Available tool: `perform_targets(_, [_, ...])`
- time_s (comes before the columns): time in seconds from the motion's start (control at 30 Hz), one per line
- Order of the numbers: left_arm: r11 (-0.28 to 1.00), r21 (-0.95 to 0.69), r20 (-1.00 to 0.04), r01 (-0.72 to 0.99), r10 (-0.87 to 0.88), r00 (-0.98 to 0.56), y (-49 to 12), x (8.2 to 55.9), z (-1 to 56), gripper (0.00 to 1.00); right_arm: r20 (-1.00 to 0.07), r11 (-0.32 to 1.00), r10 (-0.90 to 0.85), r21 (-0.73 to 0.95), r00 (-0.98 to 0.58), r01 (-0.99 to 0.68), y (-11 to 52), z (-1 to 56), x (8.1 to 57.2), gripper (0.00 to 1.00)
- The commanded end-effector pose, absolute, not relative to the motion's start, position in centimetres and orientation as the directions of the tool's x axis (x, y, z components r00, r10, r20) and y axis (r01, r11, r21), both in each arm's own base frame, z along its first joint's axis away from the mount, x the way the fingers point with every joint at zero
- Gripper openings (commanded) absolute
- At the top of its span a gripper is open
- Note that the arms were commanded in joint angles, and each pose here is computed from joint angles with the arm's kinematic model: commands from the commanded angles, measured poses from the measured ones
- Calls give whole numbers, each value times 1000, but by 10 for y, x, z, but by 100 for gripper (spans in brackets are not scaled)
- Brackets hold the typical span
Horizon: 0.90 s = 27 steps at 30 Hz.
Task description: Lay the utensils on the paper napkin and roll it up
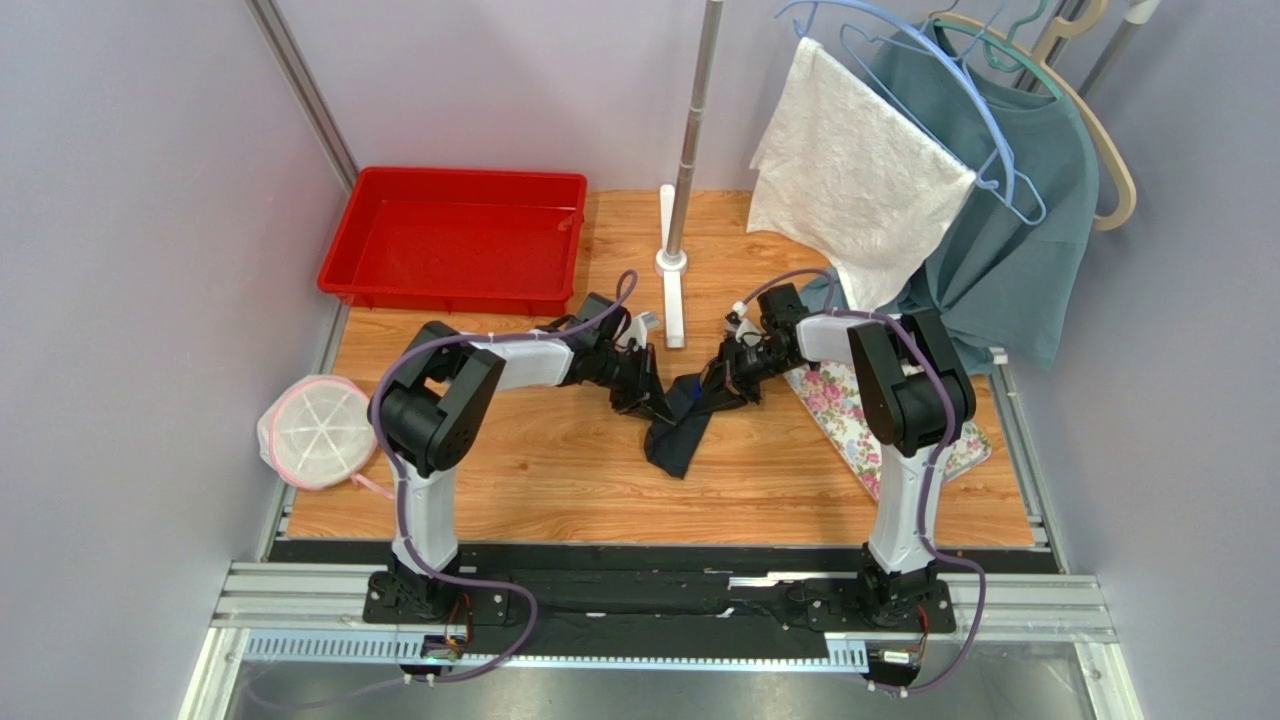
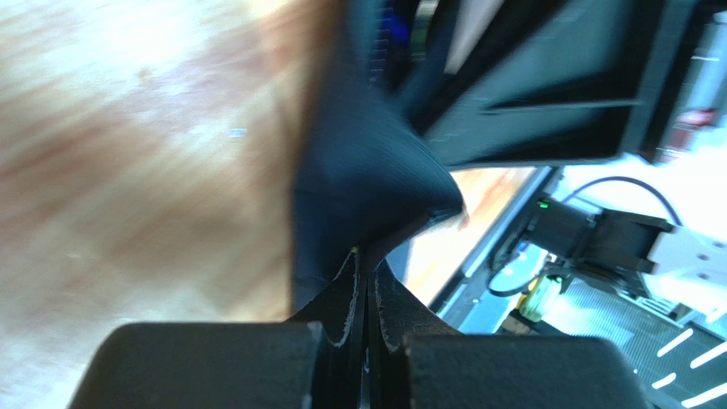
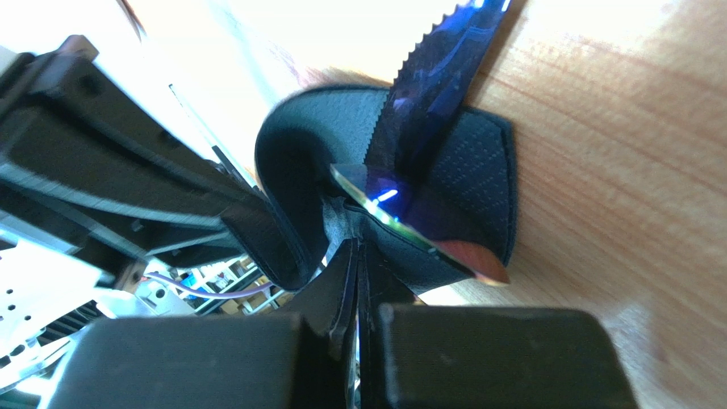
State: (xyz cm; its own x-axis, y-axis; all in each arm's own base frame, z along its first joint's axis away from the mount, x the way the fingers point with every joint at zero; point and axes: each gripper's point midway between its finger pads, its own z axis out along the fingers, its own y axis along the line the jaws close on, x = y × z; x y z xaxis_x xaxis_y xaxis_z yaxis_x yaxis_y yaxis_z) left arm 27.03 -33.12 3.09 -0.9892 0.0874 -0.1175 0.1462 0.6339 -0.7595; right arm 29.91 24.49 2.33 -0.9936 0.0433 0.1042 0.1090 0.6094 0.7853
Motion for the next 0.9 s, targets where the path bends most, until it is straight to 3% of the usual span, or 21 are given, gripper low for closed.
perform_targets(0.0, [551, -808, -194, 209, 86, -977, -348, 272, 70, 0, 104, 736, 84, 664, -991, 132, 226, -22, 295, 0])
perform_targets(0.87, [408, -885, -188, 224, 126, -974, -389, 248, 54, 0, 107, 758, 93, 637, -990, 140, 221, -29, 294, 0])
